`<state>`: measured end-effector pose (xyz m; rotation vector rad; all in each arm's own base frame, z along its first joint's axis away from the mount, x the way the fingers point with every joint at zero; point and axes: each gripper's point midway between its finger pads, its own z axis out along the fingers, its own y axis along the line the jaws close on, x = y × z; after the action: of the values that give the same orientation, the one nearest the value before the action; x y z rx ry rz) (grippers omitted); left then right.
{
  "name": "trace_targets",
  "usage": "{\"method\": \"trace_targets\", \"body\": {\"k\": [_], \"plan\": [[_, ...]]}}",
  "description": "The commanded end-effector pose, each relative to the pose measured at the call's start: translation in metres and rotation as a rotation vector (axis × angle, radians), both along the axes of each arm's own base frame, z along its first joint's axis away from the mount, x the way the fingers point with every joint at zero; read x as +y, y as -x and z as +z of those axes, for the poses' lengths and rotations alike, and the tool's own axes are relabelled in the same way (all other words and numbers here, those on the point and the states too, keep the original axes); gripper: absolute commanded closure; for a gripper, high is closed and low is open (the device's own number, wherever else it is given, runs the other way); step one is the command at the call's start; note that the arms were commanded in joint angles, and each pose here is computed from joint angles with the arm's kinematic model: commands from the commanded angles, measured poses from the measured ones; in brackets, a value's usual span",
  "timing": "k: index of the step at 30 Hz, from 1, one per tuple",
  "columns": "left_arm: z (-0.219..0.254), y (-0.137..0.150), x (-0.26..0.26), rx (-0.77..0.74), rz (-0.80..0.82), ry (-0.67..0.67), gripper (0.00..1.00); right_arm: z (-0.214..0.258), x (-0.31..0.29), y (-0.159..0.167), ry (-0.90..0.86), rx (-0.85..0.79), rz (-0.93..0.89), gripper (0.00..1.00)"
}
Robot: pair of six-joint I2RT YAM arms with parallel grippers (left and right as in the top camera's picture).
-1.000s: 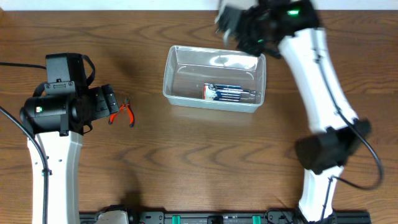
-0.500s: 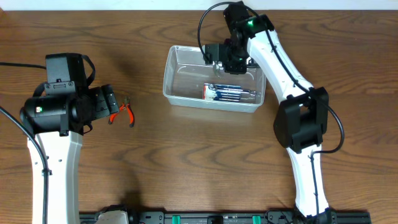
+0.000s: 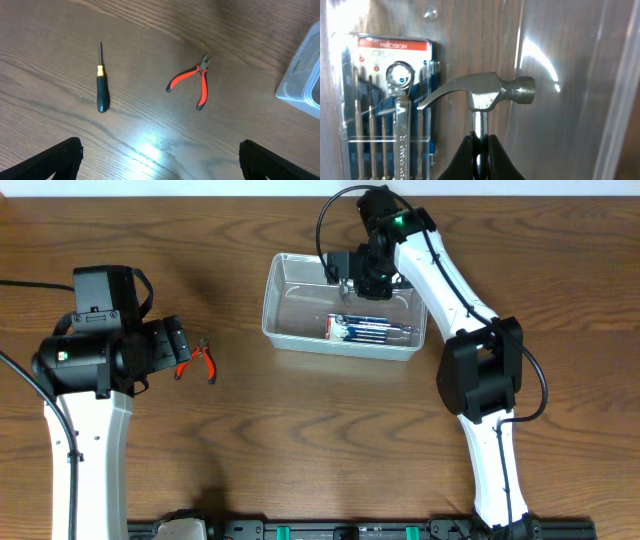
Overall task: Pack container
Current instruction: 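Carry the hammer into the container and lower it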
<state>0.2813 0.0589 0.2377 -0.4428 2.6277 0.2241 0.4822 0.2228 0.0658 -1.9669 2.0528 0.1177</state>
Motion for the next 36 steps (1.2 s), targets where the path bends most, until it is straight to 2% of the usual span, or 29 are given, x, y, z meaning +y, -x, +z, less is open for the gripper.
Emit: {"method": "trace_targets", "body": {"k": [1,18,36], "plan": [[0.004,-0.001,0.002,-0.008,0.002,-0.004,0.02,0.000,0.007,0.001,-0.034,0.014,-0.017,0.99],[0.004,-0.001,0.002,-0.008,0.001,-0.005,0.02,0.003,0.031,0.002,-0.056,-0.015,-0.007,0.99],[0.004,-0.001,0.002,-0.008,0.001,-0.005,0.02,-0.004,0.023,0.000,-0.055,0.005,-0.046,0.98]]}}
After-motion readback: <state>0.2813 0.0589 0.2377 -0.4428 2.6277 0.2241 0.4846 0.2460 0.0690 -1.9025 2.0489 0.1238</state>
